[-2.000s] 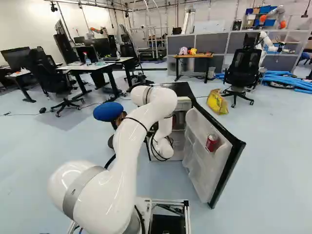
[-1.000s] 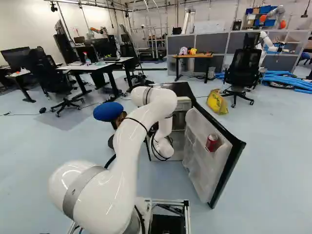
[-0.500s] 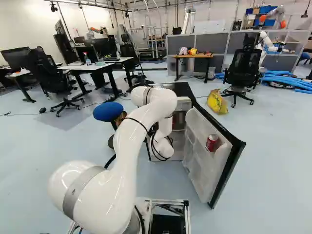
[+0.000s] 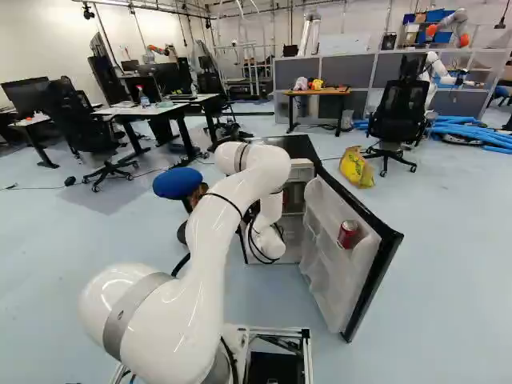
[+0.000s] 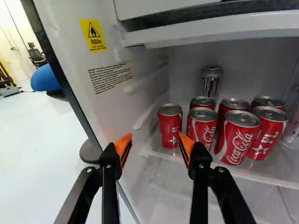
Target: Grab a drink from the fridge
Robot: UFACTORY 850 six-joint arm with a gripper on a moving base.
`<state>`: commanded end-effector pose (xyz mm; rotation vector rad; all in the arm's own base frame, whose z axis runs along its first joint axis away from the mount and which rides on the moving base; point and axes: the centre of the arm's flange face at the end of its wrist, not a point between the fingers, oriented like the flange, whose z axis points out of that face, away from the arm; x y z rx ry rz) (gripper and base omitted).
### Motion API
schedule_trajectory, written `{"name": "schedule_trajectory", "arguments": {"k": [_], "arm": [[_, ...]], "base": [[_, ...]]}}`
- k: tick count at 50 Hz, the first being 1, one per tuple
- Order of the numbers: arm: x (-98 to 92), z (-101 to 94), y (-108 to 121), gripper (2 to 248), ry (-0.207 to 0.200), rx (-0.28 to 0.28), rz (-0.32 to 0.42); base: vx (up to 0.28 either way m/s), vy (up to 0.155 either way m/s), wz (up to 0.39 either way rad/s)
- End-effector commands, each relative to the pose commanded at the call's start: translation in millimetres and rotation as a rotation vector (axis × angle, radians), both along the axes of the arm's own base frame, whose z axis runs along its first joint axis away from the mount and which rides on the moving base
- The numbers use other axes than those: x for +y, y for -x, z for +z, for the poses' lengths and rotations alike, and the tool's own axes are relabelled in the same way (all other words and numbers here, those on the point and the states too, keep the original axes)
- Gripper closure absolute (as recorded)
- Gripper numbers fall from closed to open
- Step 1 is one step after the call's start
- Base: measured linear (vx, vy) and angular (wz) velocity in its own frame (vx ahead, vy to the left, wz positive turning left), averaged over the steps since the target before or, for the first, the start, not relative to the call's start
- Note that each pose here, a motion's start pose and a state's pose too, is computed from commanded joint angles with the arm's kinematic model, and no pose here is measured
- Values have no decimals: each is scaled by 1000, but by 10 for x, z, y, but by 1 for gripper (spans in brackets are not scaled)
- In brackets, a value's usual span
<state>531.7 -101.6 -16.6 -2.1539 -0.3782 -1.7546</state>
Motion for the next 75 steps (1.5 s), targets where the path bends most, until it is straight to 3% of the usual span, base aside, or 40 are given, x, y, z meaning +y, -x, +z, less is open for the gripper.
{"name": "schedule_trajectory", "arguments": {"k": [47, 75], "arm": [[-9, -79, -125, 95, 26, 16, 9], [-21, -139, -324, 95, 37, -22, 17]], "base": [[0, 0, 0], [0, 0, 0]]}}
